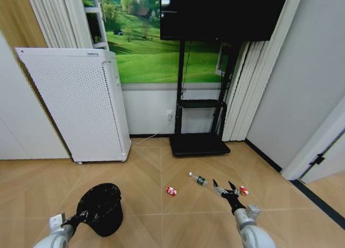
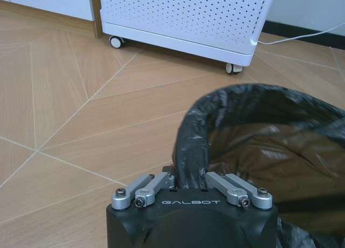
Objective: Pick up the trash bin and place the garbage on the floor into it.
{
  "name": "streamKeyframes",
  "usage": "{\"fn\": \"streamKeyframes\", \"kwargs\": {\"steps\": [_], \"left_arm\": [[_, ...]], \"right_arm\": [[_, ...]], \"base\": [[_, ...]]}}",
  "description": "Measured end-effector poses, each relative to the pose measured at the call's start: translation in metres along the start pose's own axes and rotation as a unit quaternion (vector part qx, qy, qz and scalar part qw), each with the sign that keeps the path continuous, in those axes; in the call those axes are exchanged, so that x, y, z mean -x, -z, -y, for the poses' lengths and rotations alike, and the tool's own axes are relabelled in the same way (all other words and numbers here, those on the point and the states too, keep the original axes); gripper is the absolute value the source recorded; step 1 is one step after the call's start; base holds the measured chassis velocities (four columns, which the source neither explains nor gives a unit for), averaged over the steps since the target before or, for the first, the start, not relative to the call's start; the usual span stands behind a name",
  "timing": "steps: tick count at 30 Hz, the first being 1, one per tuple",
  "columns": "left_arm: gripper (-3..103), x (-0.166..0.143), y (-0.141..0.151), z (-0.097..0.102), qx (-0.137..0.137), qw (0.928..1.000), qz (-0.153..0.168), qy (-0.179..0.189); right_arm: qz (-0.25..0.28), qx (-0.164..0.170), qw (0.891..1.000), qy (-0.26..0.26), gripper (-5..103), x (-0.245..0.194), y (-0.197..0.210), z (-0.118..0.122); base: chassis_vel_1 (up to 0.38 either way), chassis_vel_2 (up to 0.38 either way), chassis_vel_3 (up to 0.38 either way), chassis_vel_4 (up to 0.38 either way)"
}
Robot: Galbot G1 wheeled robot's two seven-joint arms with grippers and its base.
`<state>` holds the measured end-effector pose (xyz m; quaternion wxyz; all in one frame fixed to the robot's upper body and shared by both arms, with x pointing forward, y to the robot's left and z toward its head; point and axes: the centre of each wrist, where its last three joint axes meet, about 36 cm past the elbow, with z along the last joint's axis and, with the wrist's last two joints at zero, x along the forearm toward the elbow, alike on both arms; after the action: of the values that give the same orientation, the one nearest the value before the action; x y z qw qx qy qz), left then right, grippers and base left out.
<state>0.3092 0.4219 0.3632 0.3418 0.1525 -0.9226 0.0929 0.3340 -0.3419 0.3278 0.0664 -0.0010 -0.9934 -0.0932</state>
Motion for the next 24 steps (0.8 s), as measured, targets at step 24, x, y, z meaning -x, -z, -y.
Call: {"fn": "streamKeyframes", "kwargs": {"steps": [24], "left_arm": [[7,-0.002,0.045,0.035,0.115,0.9522,0.268,-0.089]], "right_arm": [[0.015,-0.013,1.000,-0.009,100,-0.005,0.008,-0.013]], "base": [[0.000,0.000,0.000,0.000]]}}
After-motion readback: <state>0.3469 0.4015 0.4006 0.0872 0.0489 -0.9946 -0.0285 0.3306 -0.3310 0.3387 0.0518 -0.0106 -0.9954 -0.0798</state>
